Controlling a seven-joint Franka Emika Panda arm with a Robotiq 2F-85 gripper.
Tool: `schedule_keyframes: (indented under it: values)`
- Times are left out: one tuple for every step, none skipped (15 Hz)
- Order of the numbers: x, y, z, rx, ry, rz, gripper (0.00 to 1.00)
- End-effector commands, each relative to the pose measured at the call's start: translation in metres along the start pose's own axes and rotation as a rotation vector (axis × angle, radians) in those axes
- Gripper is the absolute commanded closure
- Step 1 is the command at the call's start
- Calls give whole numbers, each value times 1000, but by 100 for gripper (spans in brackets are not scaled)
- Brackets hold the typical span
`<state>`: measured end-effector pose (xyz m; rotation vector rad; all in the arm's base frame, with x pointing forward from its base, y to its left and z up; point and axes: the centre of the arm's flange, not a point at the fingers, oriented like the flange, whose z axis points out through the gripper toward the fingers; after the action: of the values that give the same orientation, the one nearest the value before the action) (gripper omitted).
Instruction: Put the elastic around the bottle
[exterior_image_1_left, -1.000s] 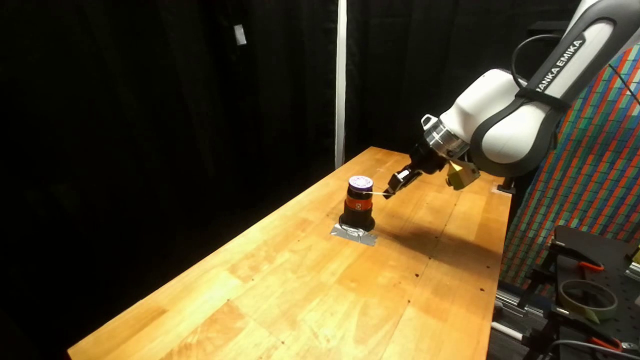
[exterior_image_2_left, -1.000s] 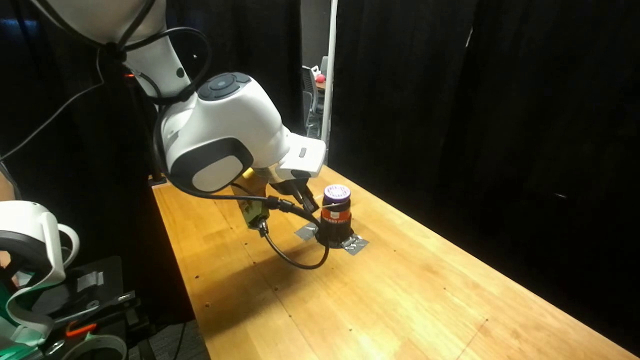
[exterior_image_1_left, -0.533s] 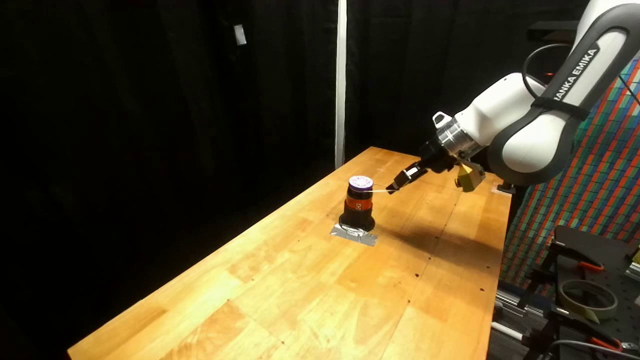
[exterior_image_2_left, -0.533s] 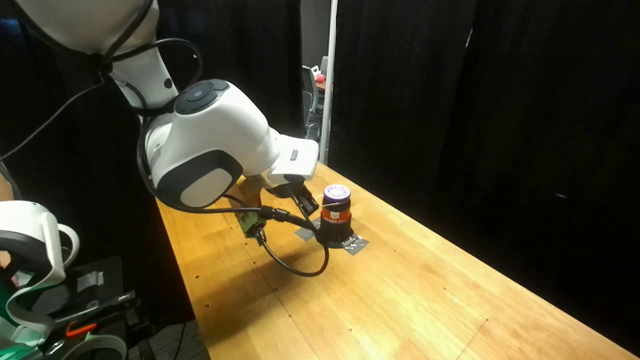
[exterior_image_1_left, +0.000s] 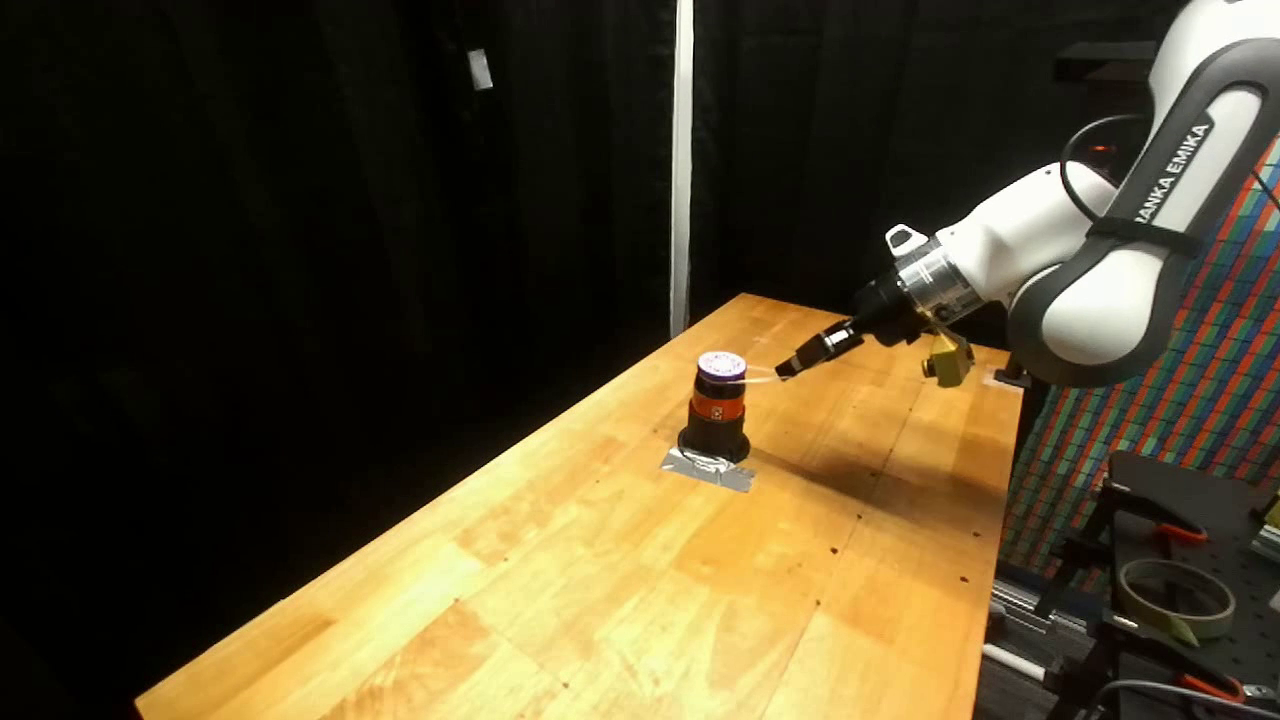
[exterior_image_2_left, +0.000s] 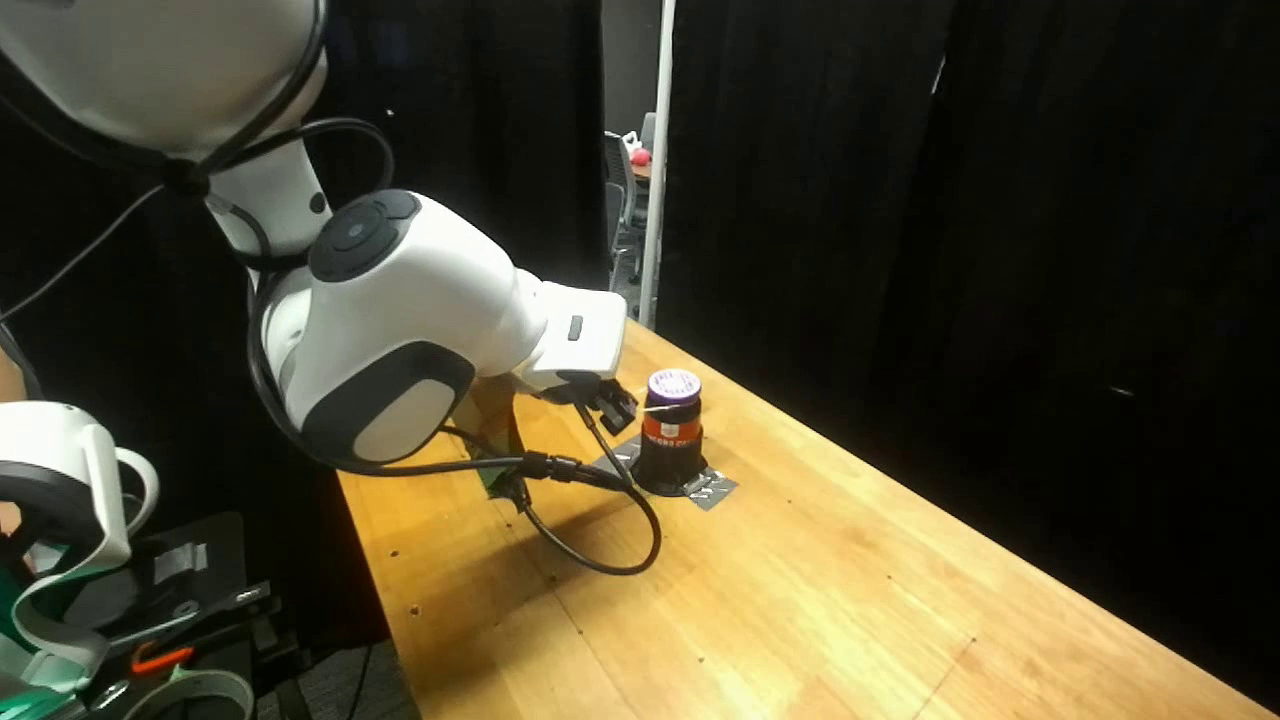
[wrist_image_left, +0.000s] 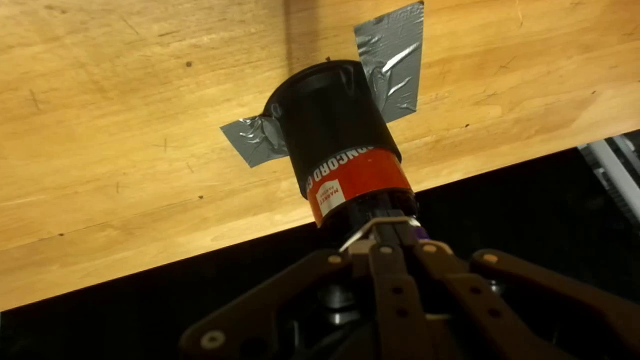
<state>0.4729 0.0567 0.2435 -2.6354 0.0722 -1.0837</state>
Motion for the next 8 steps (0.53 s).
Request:
schedule_keyframes:
  values:
    - [-7, 6, -15, 54, 63, 23, 95]
    - [-7, 7, -16, 62, 73, 26, 94]
    - [-8, 9, -16, 66, 80, 28, 95]
    - [-9, 10, -16, 77, 85, 28, 94]
    - [-10, 11, -17, 86, 91, 34, 95]
    - [-10, 13, -18, 99, 101, 39, 95]
    - [-11, 14, -19, 110, 111, 44, 95]
    - [-12, 15, -20, 121, 120, 49, 94]
